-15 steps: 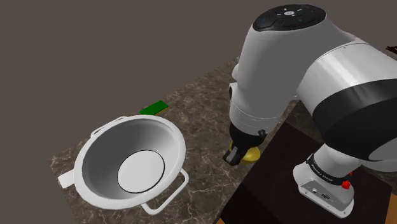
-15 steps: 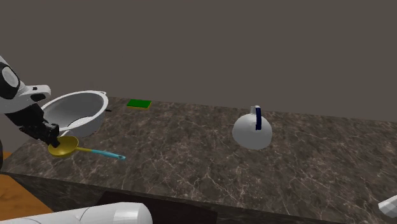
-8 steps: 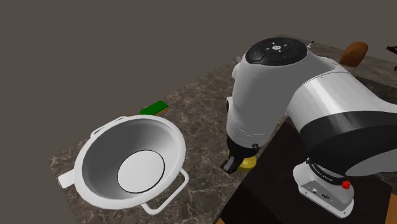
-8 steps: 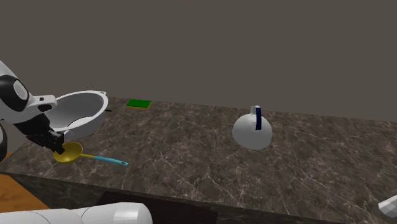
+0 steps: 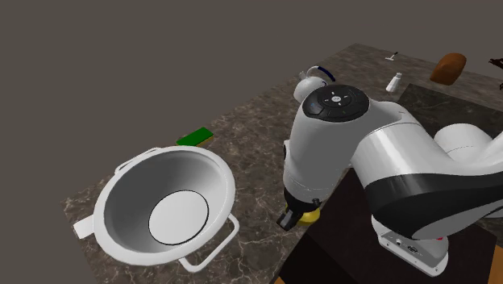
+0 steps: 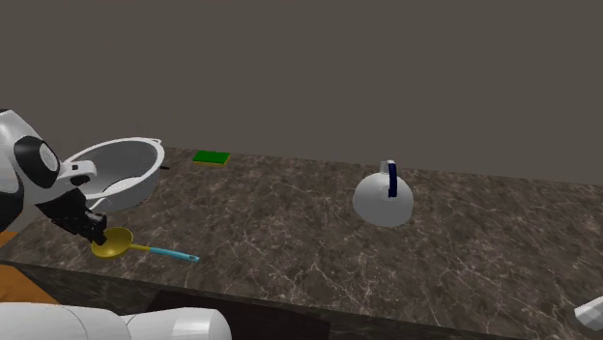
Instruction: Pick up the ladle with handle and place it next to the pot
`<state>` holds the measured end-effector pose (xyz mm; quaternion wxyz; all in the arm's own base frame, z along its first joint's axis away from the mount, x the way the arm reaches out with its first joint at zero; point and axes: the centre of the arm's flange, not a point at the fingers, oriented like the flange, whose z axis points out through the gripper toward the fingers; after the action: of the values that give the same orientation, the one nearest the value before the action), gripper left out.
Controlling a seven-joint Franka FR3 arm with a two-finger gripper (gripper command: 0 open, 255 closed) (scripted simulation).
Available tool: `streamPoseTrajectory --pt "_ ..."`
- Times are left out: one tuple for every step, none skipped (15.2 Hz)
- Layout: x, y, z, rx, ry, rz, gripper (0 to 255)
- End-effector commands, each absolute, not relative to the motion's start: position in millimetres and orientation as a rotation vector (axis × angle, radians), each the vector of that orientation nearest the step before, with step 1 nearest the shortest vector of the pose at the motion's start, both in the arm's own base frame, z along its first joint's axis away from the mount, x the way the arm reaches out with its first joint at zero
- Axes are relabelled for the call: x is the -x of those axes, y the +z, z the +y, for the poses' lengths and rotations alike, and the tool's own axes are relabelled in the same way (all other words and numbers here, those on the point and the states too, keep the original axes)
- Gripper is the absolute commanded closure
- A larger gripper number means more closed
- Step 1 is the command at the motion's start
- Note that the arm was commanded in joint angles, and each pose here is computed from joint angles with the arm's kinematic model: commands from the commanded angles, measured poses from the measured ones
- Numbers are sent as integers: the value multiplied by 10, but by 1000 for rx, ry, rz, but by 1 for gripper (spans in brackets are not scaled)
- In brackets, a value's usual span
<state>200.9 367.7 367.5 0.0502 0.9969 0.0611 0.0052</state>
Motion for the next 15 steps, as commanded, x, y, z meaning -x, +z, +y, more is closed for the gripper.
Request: streamPoseTrajectory --pt "-2015 3576 3681 -3036 16 186 255" --pt "-2015 3523 3681 -3036 16 186 255" --pt "-2015 3471 3681 -3036 16 186 255" --pt "-2015 3418 3681 -3036 16 186 255" --pt "-2015 3365 3681 -3036 16 186 255" --pt "-2015 3312 3681 -3036 16 186 255" --pt "-2015 3259 3681 -3036 16 186 255" --pt "-2015 3207 3681 -3036 16 186 255" --pt "-2015 3154 3681 -3036 16 186 255" --pt "-2015 3101 3681 -3036 16 186 255" --pt "-2015 3048 3681 -3036 16 186 255" --pt "-2015 3005 3681 -3036 16 186 255" --pt "-2015 3005 3681 -3036 16 186 255" --pt "-2014 3005 3681 -3036 16 186 255" --pt "-2015 3005 3681 -3036 16 186 255"
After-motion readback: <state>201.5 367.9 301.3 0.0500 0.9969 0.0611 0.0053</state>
